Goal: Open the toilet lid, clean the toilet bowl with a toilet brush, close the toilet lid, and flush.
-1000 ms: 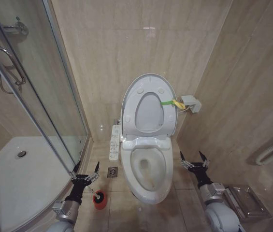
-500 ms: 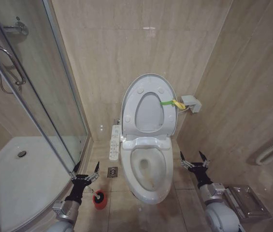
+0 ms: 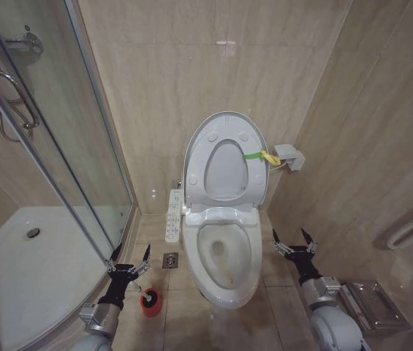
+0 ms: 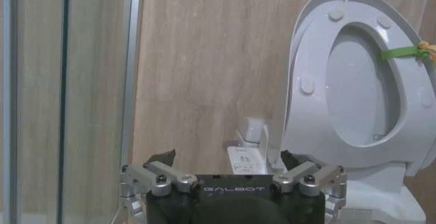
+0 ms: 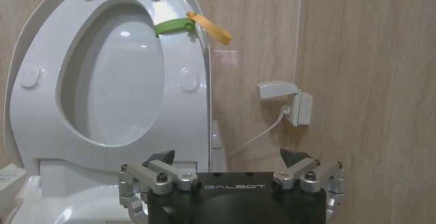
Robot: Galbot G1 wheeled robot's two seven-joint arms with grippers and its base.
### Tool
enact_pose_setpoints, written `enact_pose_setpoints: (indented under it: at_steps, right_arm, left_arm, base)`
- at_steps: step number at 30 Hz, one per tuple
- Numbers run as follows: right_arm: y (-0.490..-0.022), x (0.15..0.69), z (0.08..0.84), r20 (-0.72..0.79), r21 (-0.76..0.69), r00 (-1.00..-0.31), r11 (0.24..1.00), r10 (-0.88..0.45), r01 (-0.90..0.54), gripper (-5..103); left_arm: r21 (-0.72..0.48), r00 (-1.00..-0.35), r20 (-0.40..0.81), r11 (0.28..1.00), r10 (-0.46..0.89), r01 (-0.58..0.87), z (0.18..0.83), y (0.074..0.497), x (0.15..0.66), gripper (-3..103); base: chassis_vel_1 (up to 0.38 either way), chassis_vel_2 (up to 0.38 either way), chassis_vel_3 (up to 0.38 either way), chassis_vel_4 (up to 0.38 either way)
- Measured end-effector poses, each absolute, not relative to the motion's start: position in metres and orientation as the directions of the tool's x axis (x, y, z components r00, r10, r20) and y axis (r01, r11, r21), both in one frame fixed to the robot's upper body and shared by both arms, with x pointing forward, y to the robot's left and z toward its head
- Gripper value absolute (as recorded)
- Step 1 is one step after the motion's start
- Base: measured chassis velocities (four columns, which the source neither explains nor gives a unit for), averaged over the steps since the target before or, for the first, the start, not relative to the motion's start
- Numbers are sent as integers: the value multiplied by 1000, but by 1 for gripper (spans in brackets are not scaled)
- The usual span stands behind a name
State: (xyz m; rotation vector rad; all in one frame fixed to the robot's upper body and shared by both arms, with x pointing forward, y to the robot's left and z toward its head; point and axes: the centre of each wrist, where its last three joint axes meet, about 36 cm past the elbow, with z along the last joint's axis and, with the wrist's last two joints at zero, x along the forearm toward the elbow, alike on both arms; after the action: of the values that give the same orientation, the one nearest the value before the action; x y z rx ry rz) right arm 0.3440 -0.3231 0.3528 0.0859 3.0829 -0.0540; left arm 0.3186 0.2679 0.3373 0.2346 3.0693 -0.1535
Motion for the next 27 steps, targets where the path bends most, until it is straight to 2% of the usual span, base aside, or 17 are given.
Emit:
enact_pose_setpoints:
  at_steps: [12,16,22,27]
  right_arm:
    - [-323,344,354,-54,-34,-997,998,54,55,100]
    - [-327,342,374,-9,-37,-999,999,33,34,100]
    - [-332,336,417,93,-41,-995,999,-28,-32,100]
    - [-306,320,424,71,13,-989,992,-128,-127,100]
  left_arm:
    - [-95,-987,-67,983,148,154,337,268,319,100]
    - [-95,-987,-67,983,148,154,337,268,319,100]
    - [-95,-987,-67,983,148,154,337,268,319,100]
    - [-94,-987,-67,984,148,154,337,268,319,100]
  base:
    - [0,0,0,0]
    - [0,0,0,0]
    - [0,0,0,0]
    - [0,0,0,0]
